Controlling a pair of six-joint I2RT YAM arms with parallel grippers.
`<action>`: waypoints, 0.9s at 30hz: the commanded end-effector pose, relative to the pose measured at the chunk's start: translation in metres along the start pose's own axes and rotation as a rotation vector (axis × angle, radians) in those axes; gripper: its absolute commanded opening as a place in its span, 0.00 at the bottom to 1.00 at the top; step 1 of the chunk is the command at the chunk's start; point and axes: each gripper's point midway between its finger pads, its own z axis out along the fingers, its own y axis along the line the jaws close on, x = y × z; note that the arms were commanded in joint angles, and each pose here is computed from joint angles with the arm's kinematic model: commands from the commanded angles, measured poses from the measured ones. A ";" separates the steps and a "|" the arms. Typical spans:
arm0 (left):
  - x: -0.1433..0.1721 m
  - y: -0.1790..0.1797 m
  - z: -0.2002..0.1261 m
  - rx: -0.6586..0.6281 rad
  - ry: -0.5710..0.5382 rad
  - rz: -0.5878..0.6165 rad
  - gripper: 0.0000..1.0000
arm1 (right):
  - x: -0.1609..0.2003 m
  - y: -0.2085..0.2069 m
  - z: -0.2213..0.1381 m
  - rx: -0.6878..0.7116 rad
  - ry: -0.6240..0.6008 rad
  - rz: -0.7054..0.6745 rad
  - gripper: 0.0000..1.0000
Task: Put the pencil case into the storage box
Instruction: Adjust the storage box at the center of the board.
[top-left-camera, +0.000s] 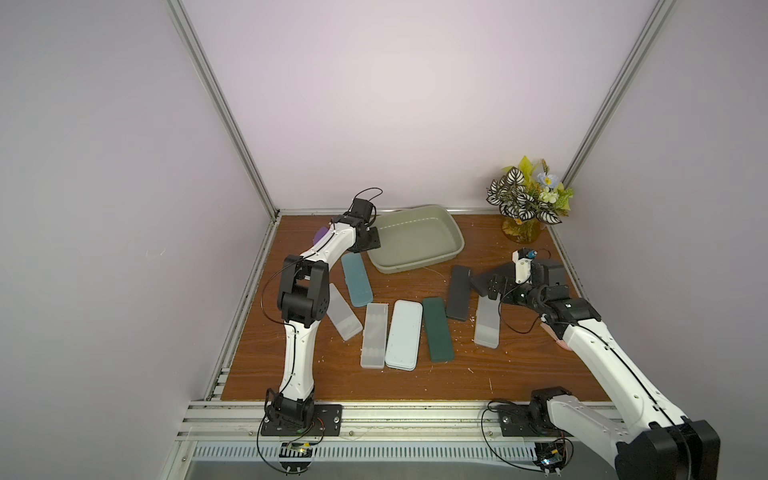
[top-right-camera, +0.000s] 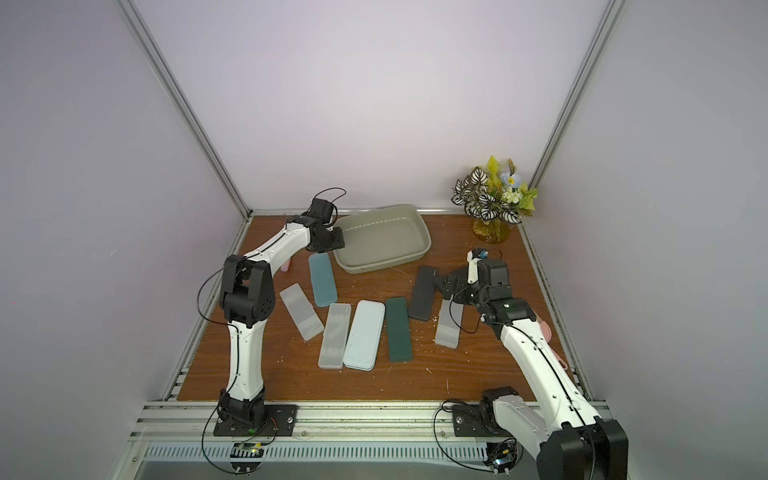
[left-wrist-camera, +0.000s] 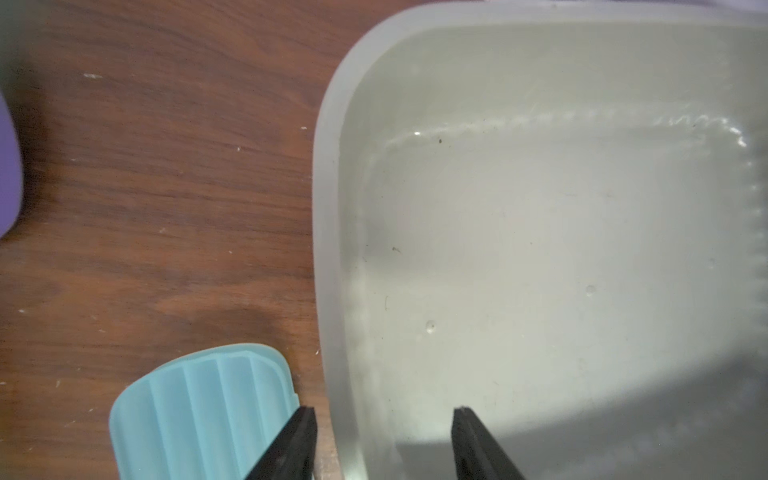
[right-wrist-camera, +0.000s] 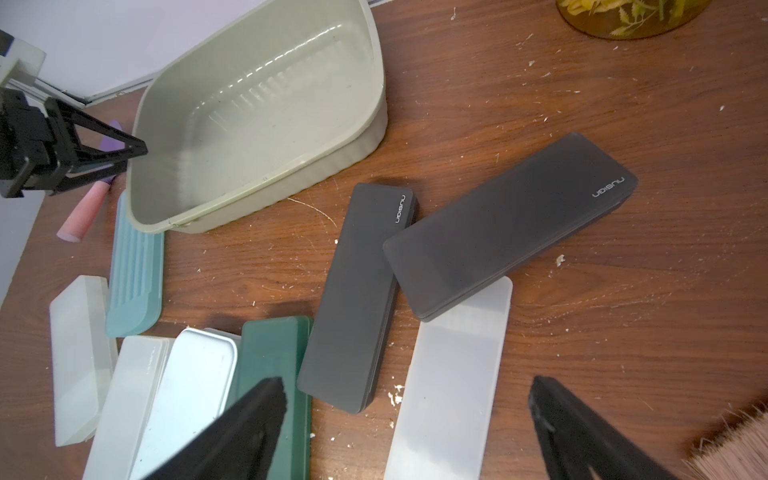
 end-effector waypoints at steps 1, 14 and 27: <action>0.016 -0.008 0.013 0.004 0.052 0.056 0.51 | -0.003 0.004 -0.008 -0.012 -0.020 -0.023 0.99; 0.034 0.024 0.014 -0.083 0.105 0.176 0.21 | -0.005 0.003 -0.017 -0.001 -0.031 -0.030 0.99; 0.057 0.071 -0.009 -0.184 0.153 0.249 0.16 | -0.004 0.000 -0.025 0.013 -0.034 -0.034 0.99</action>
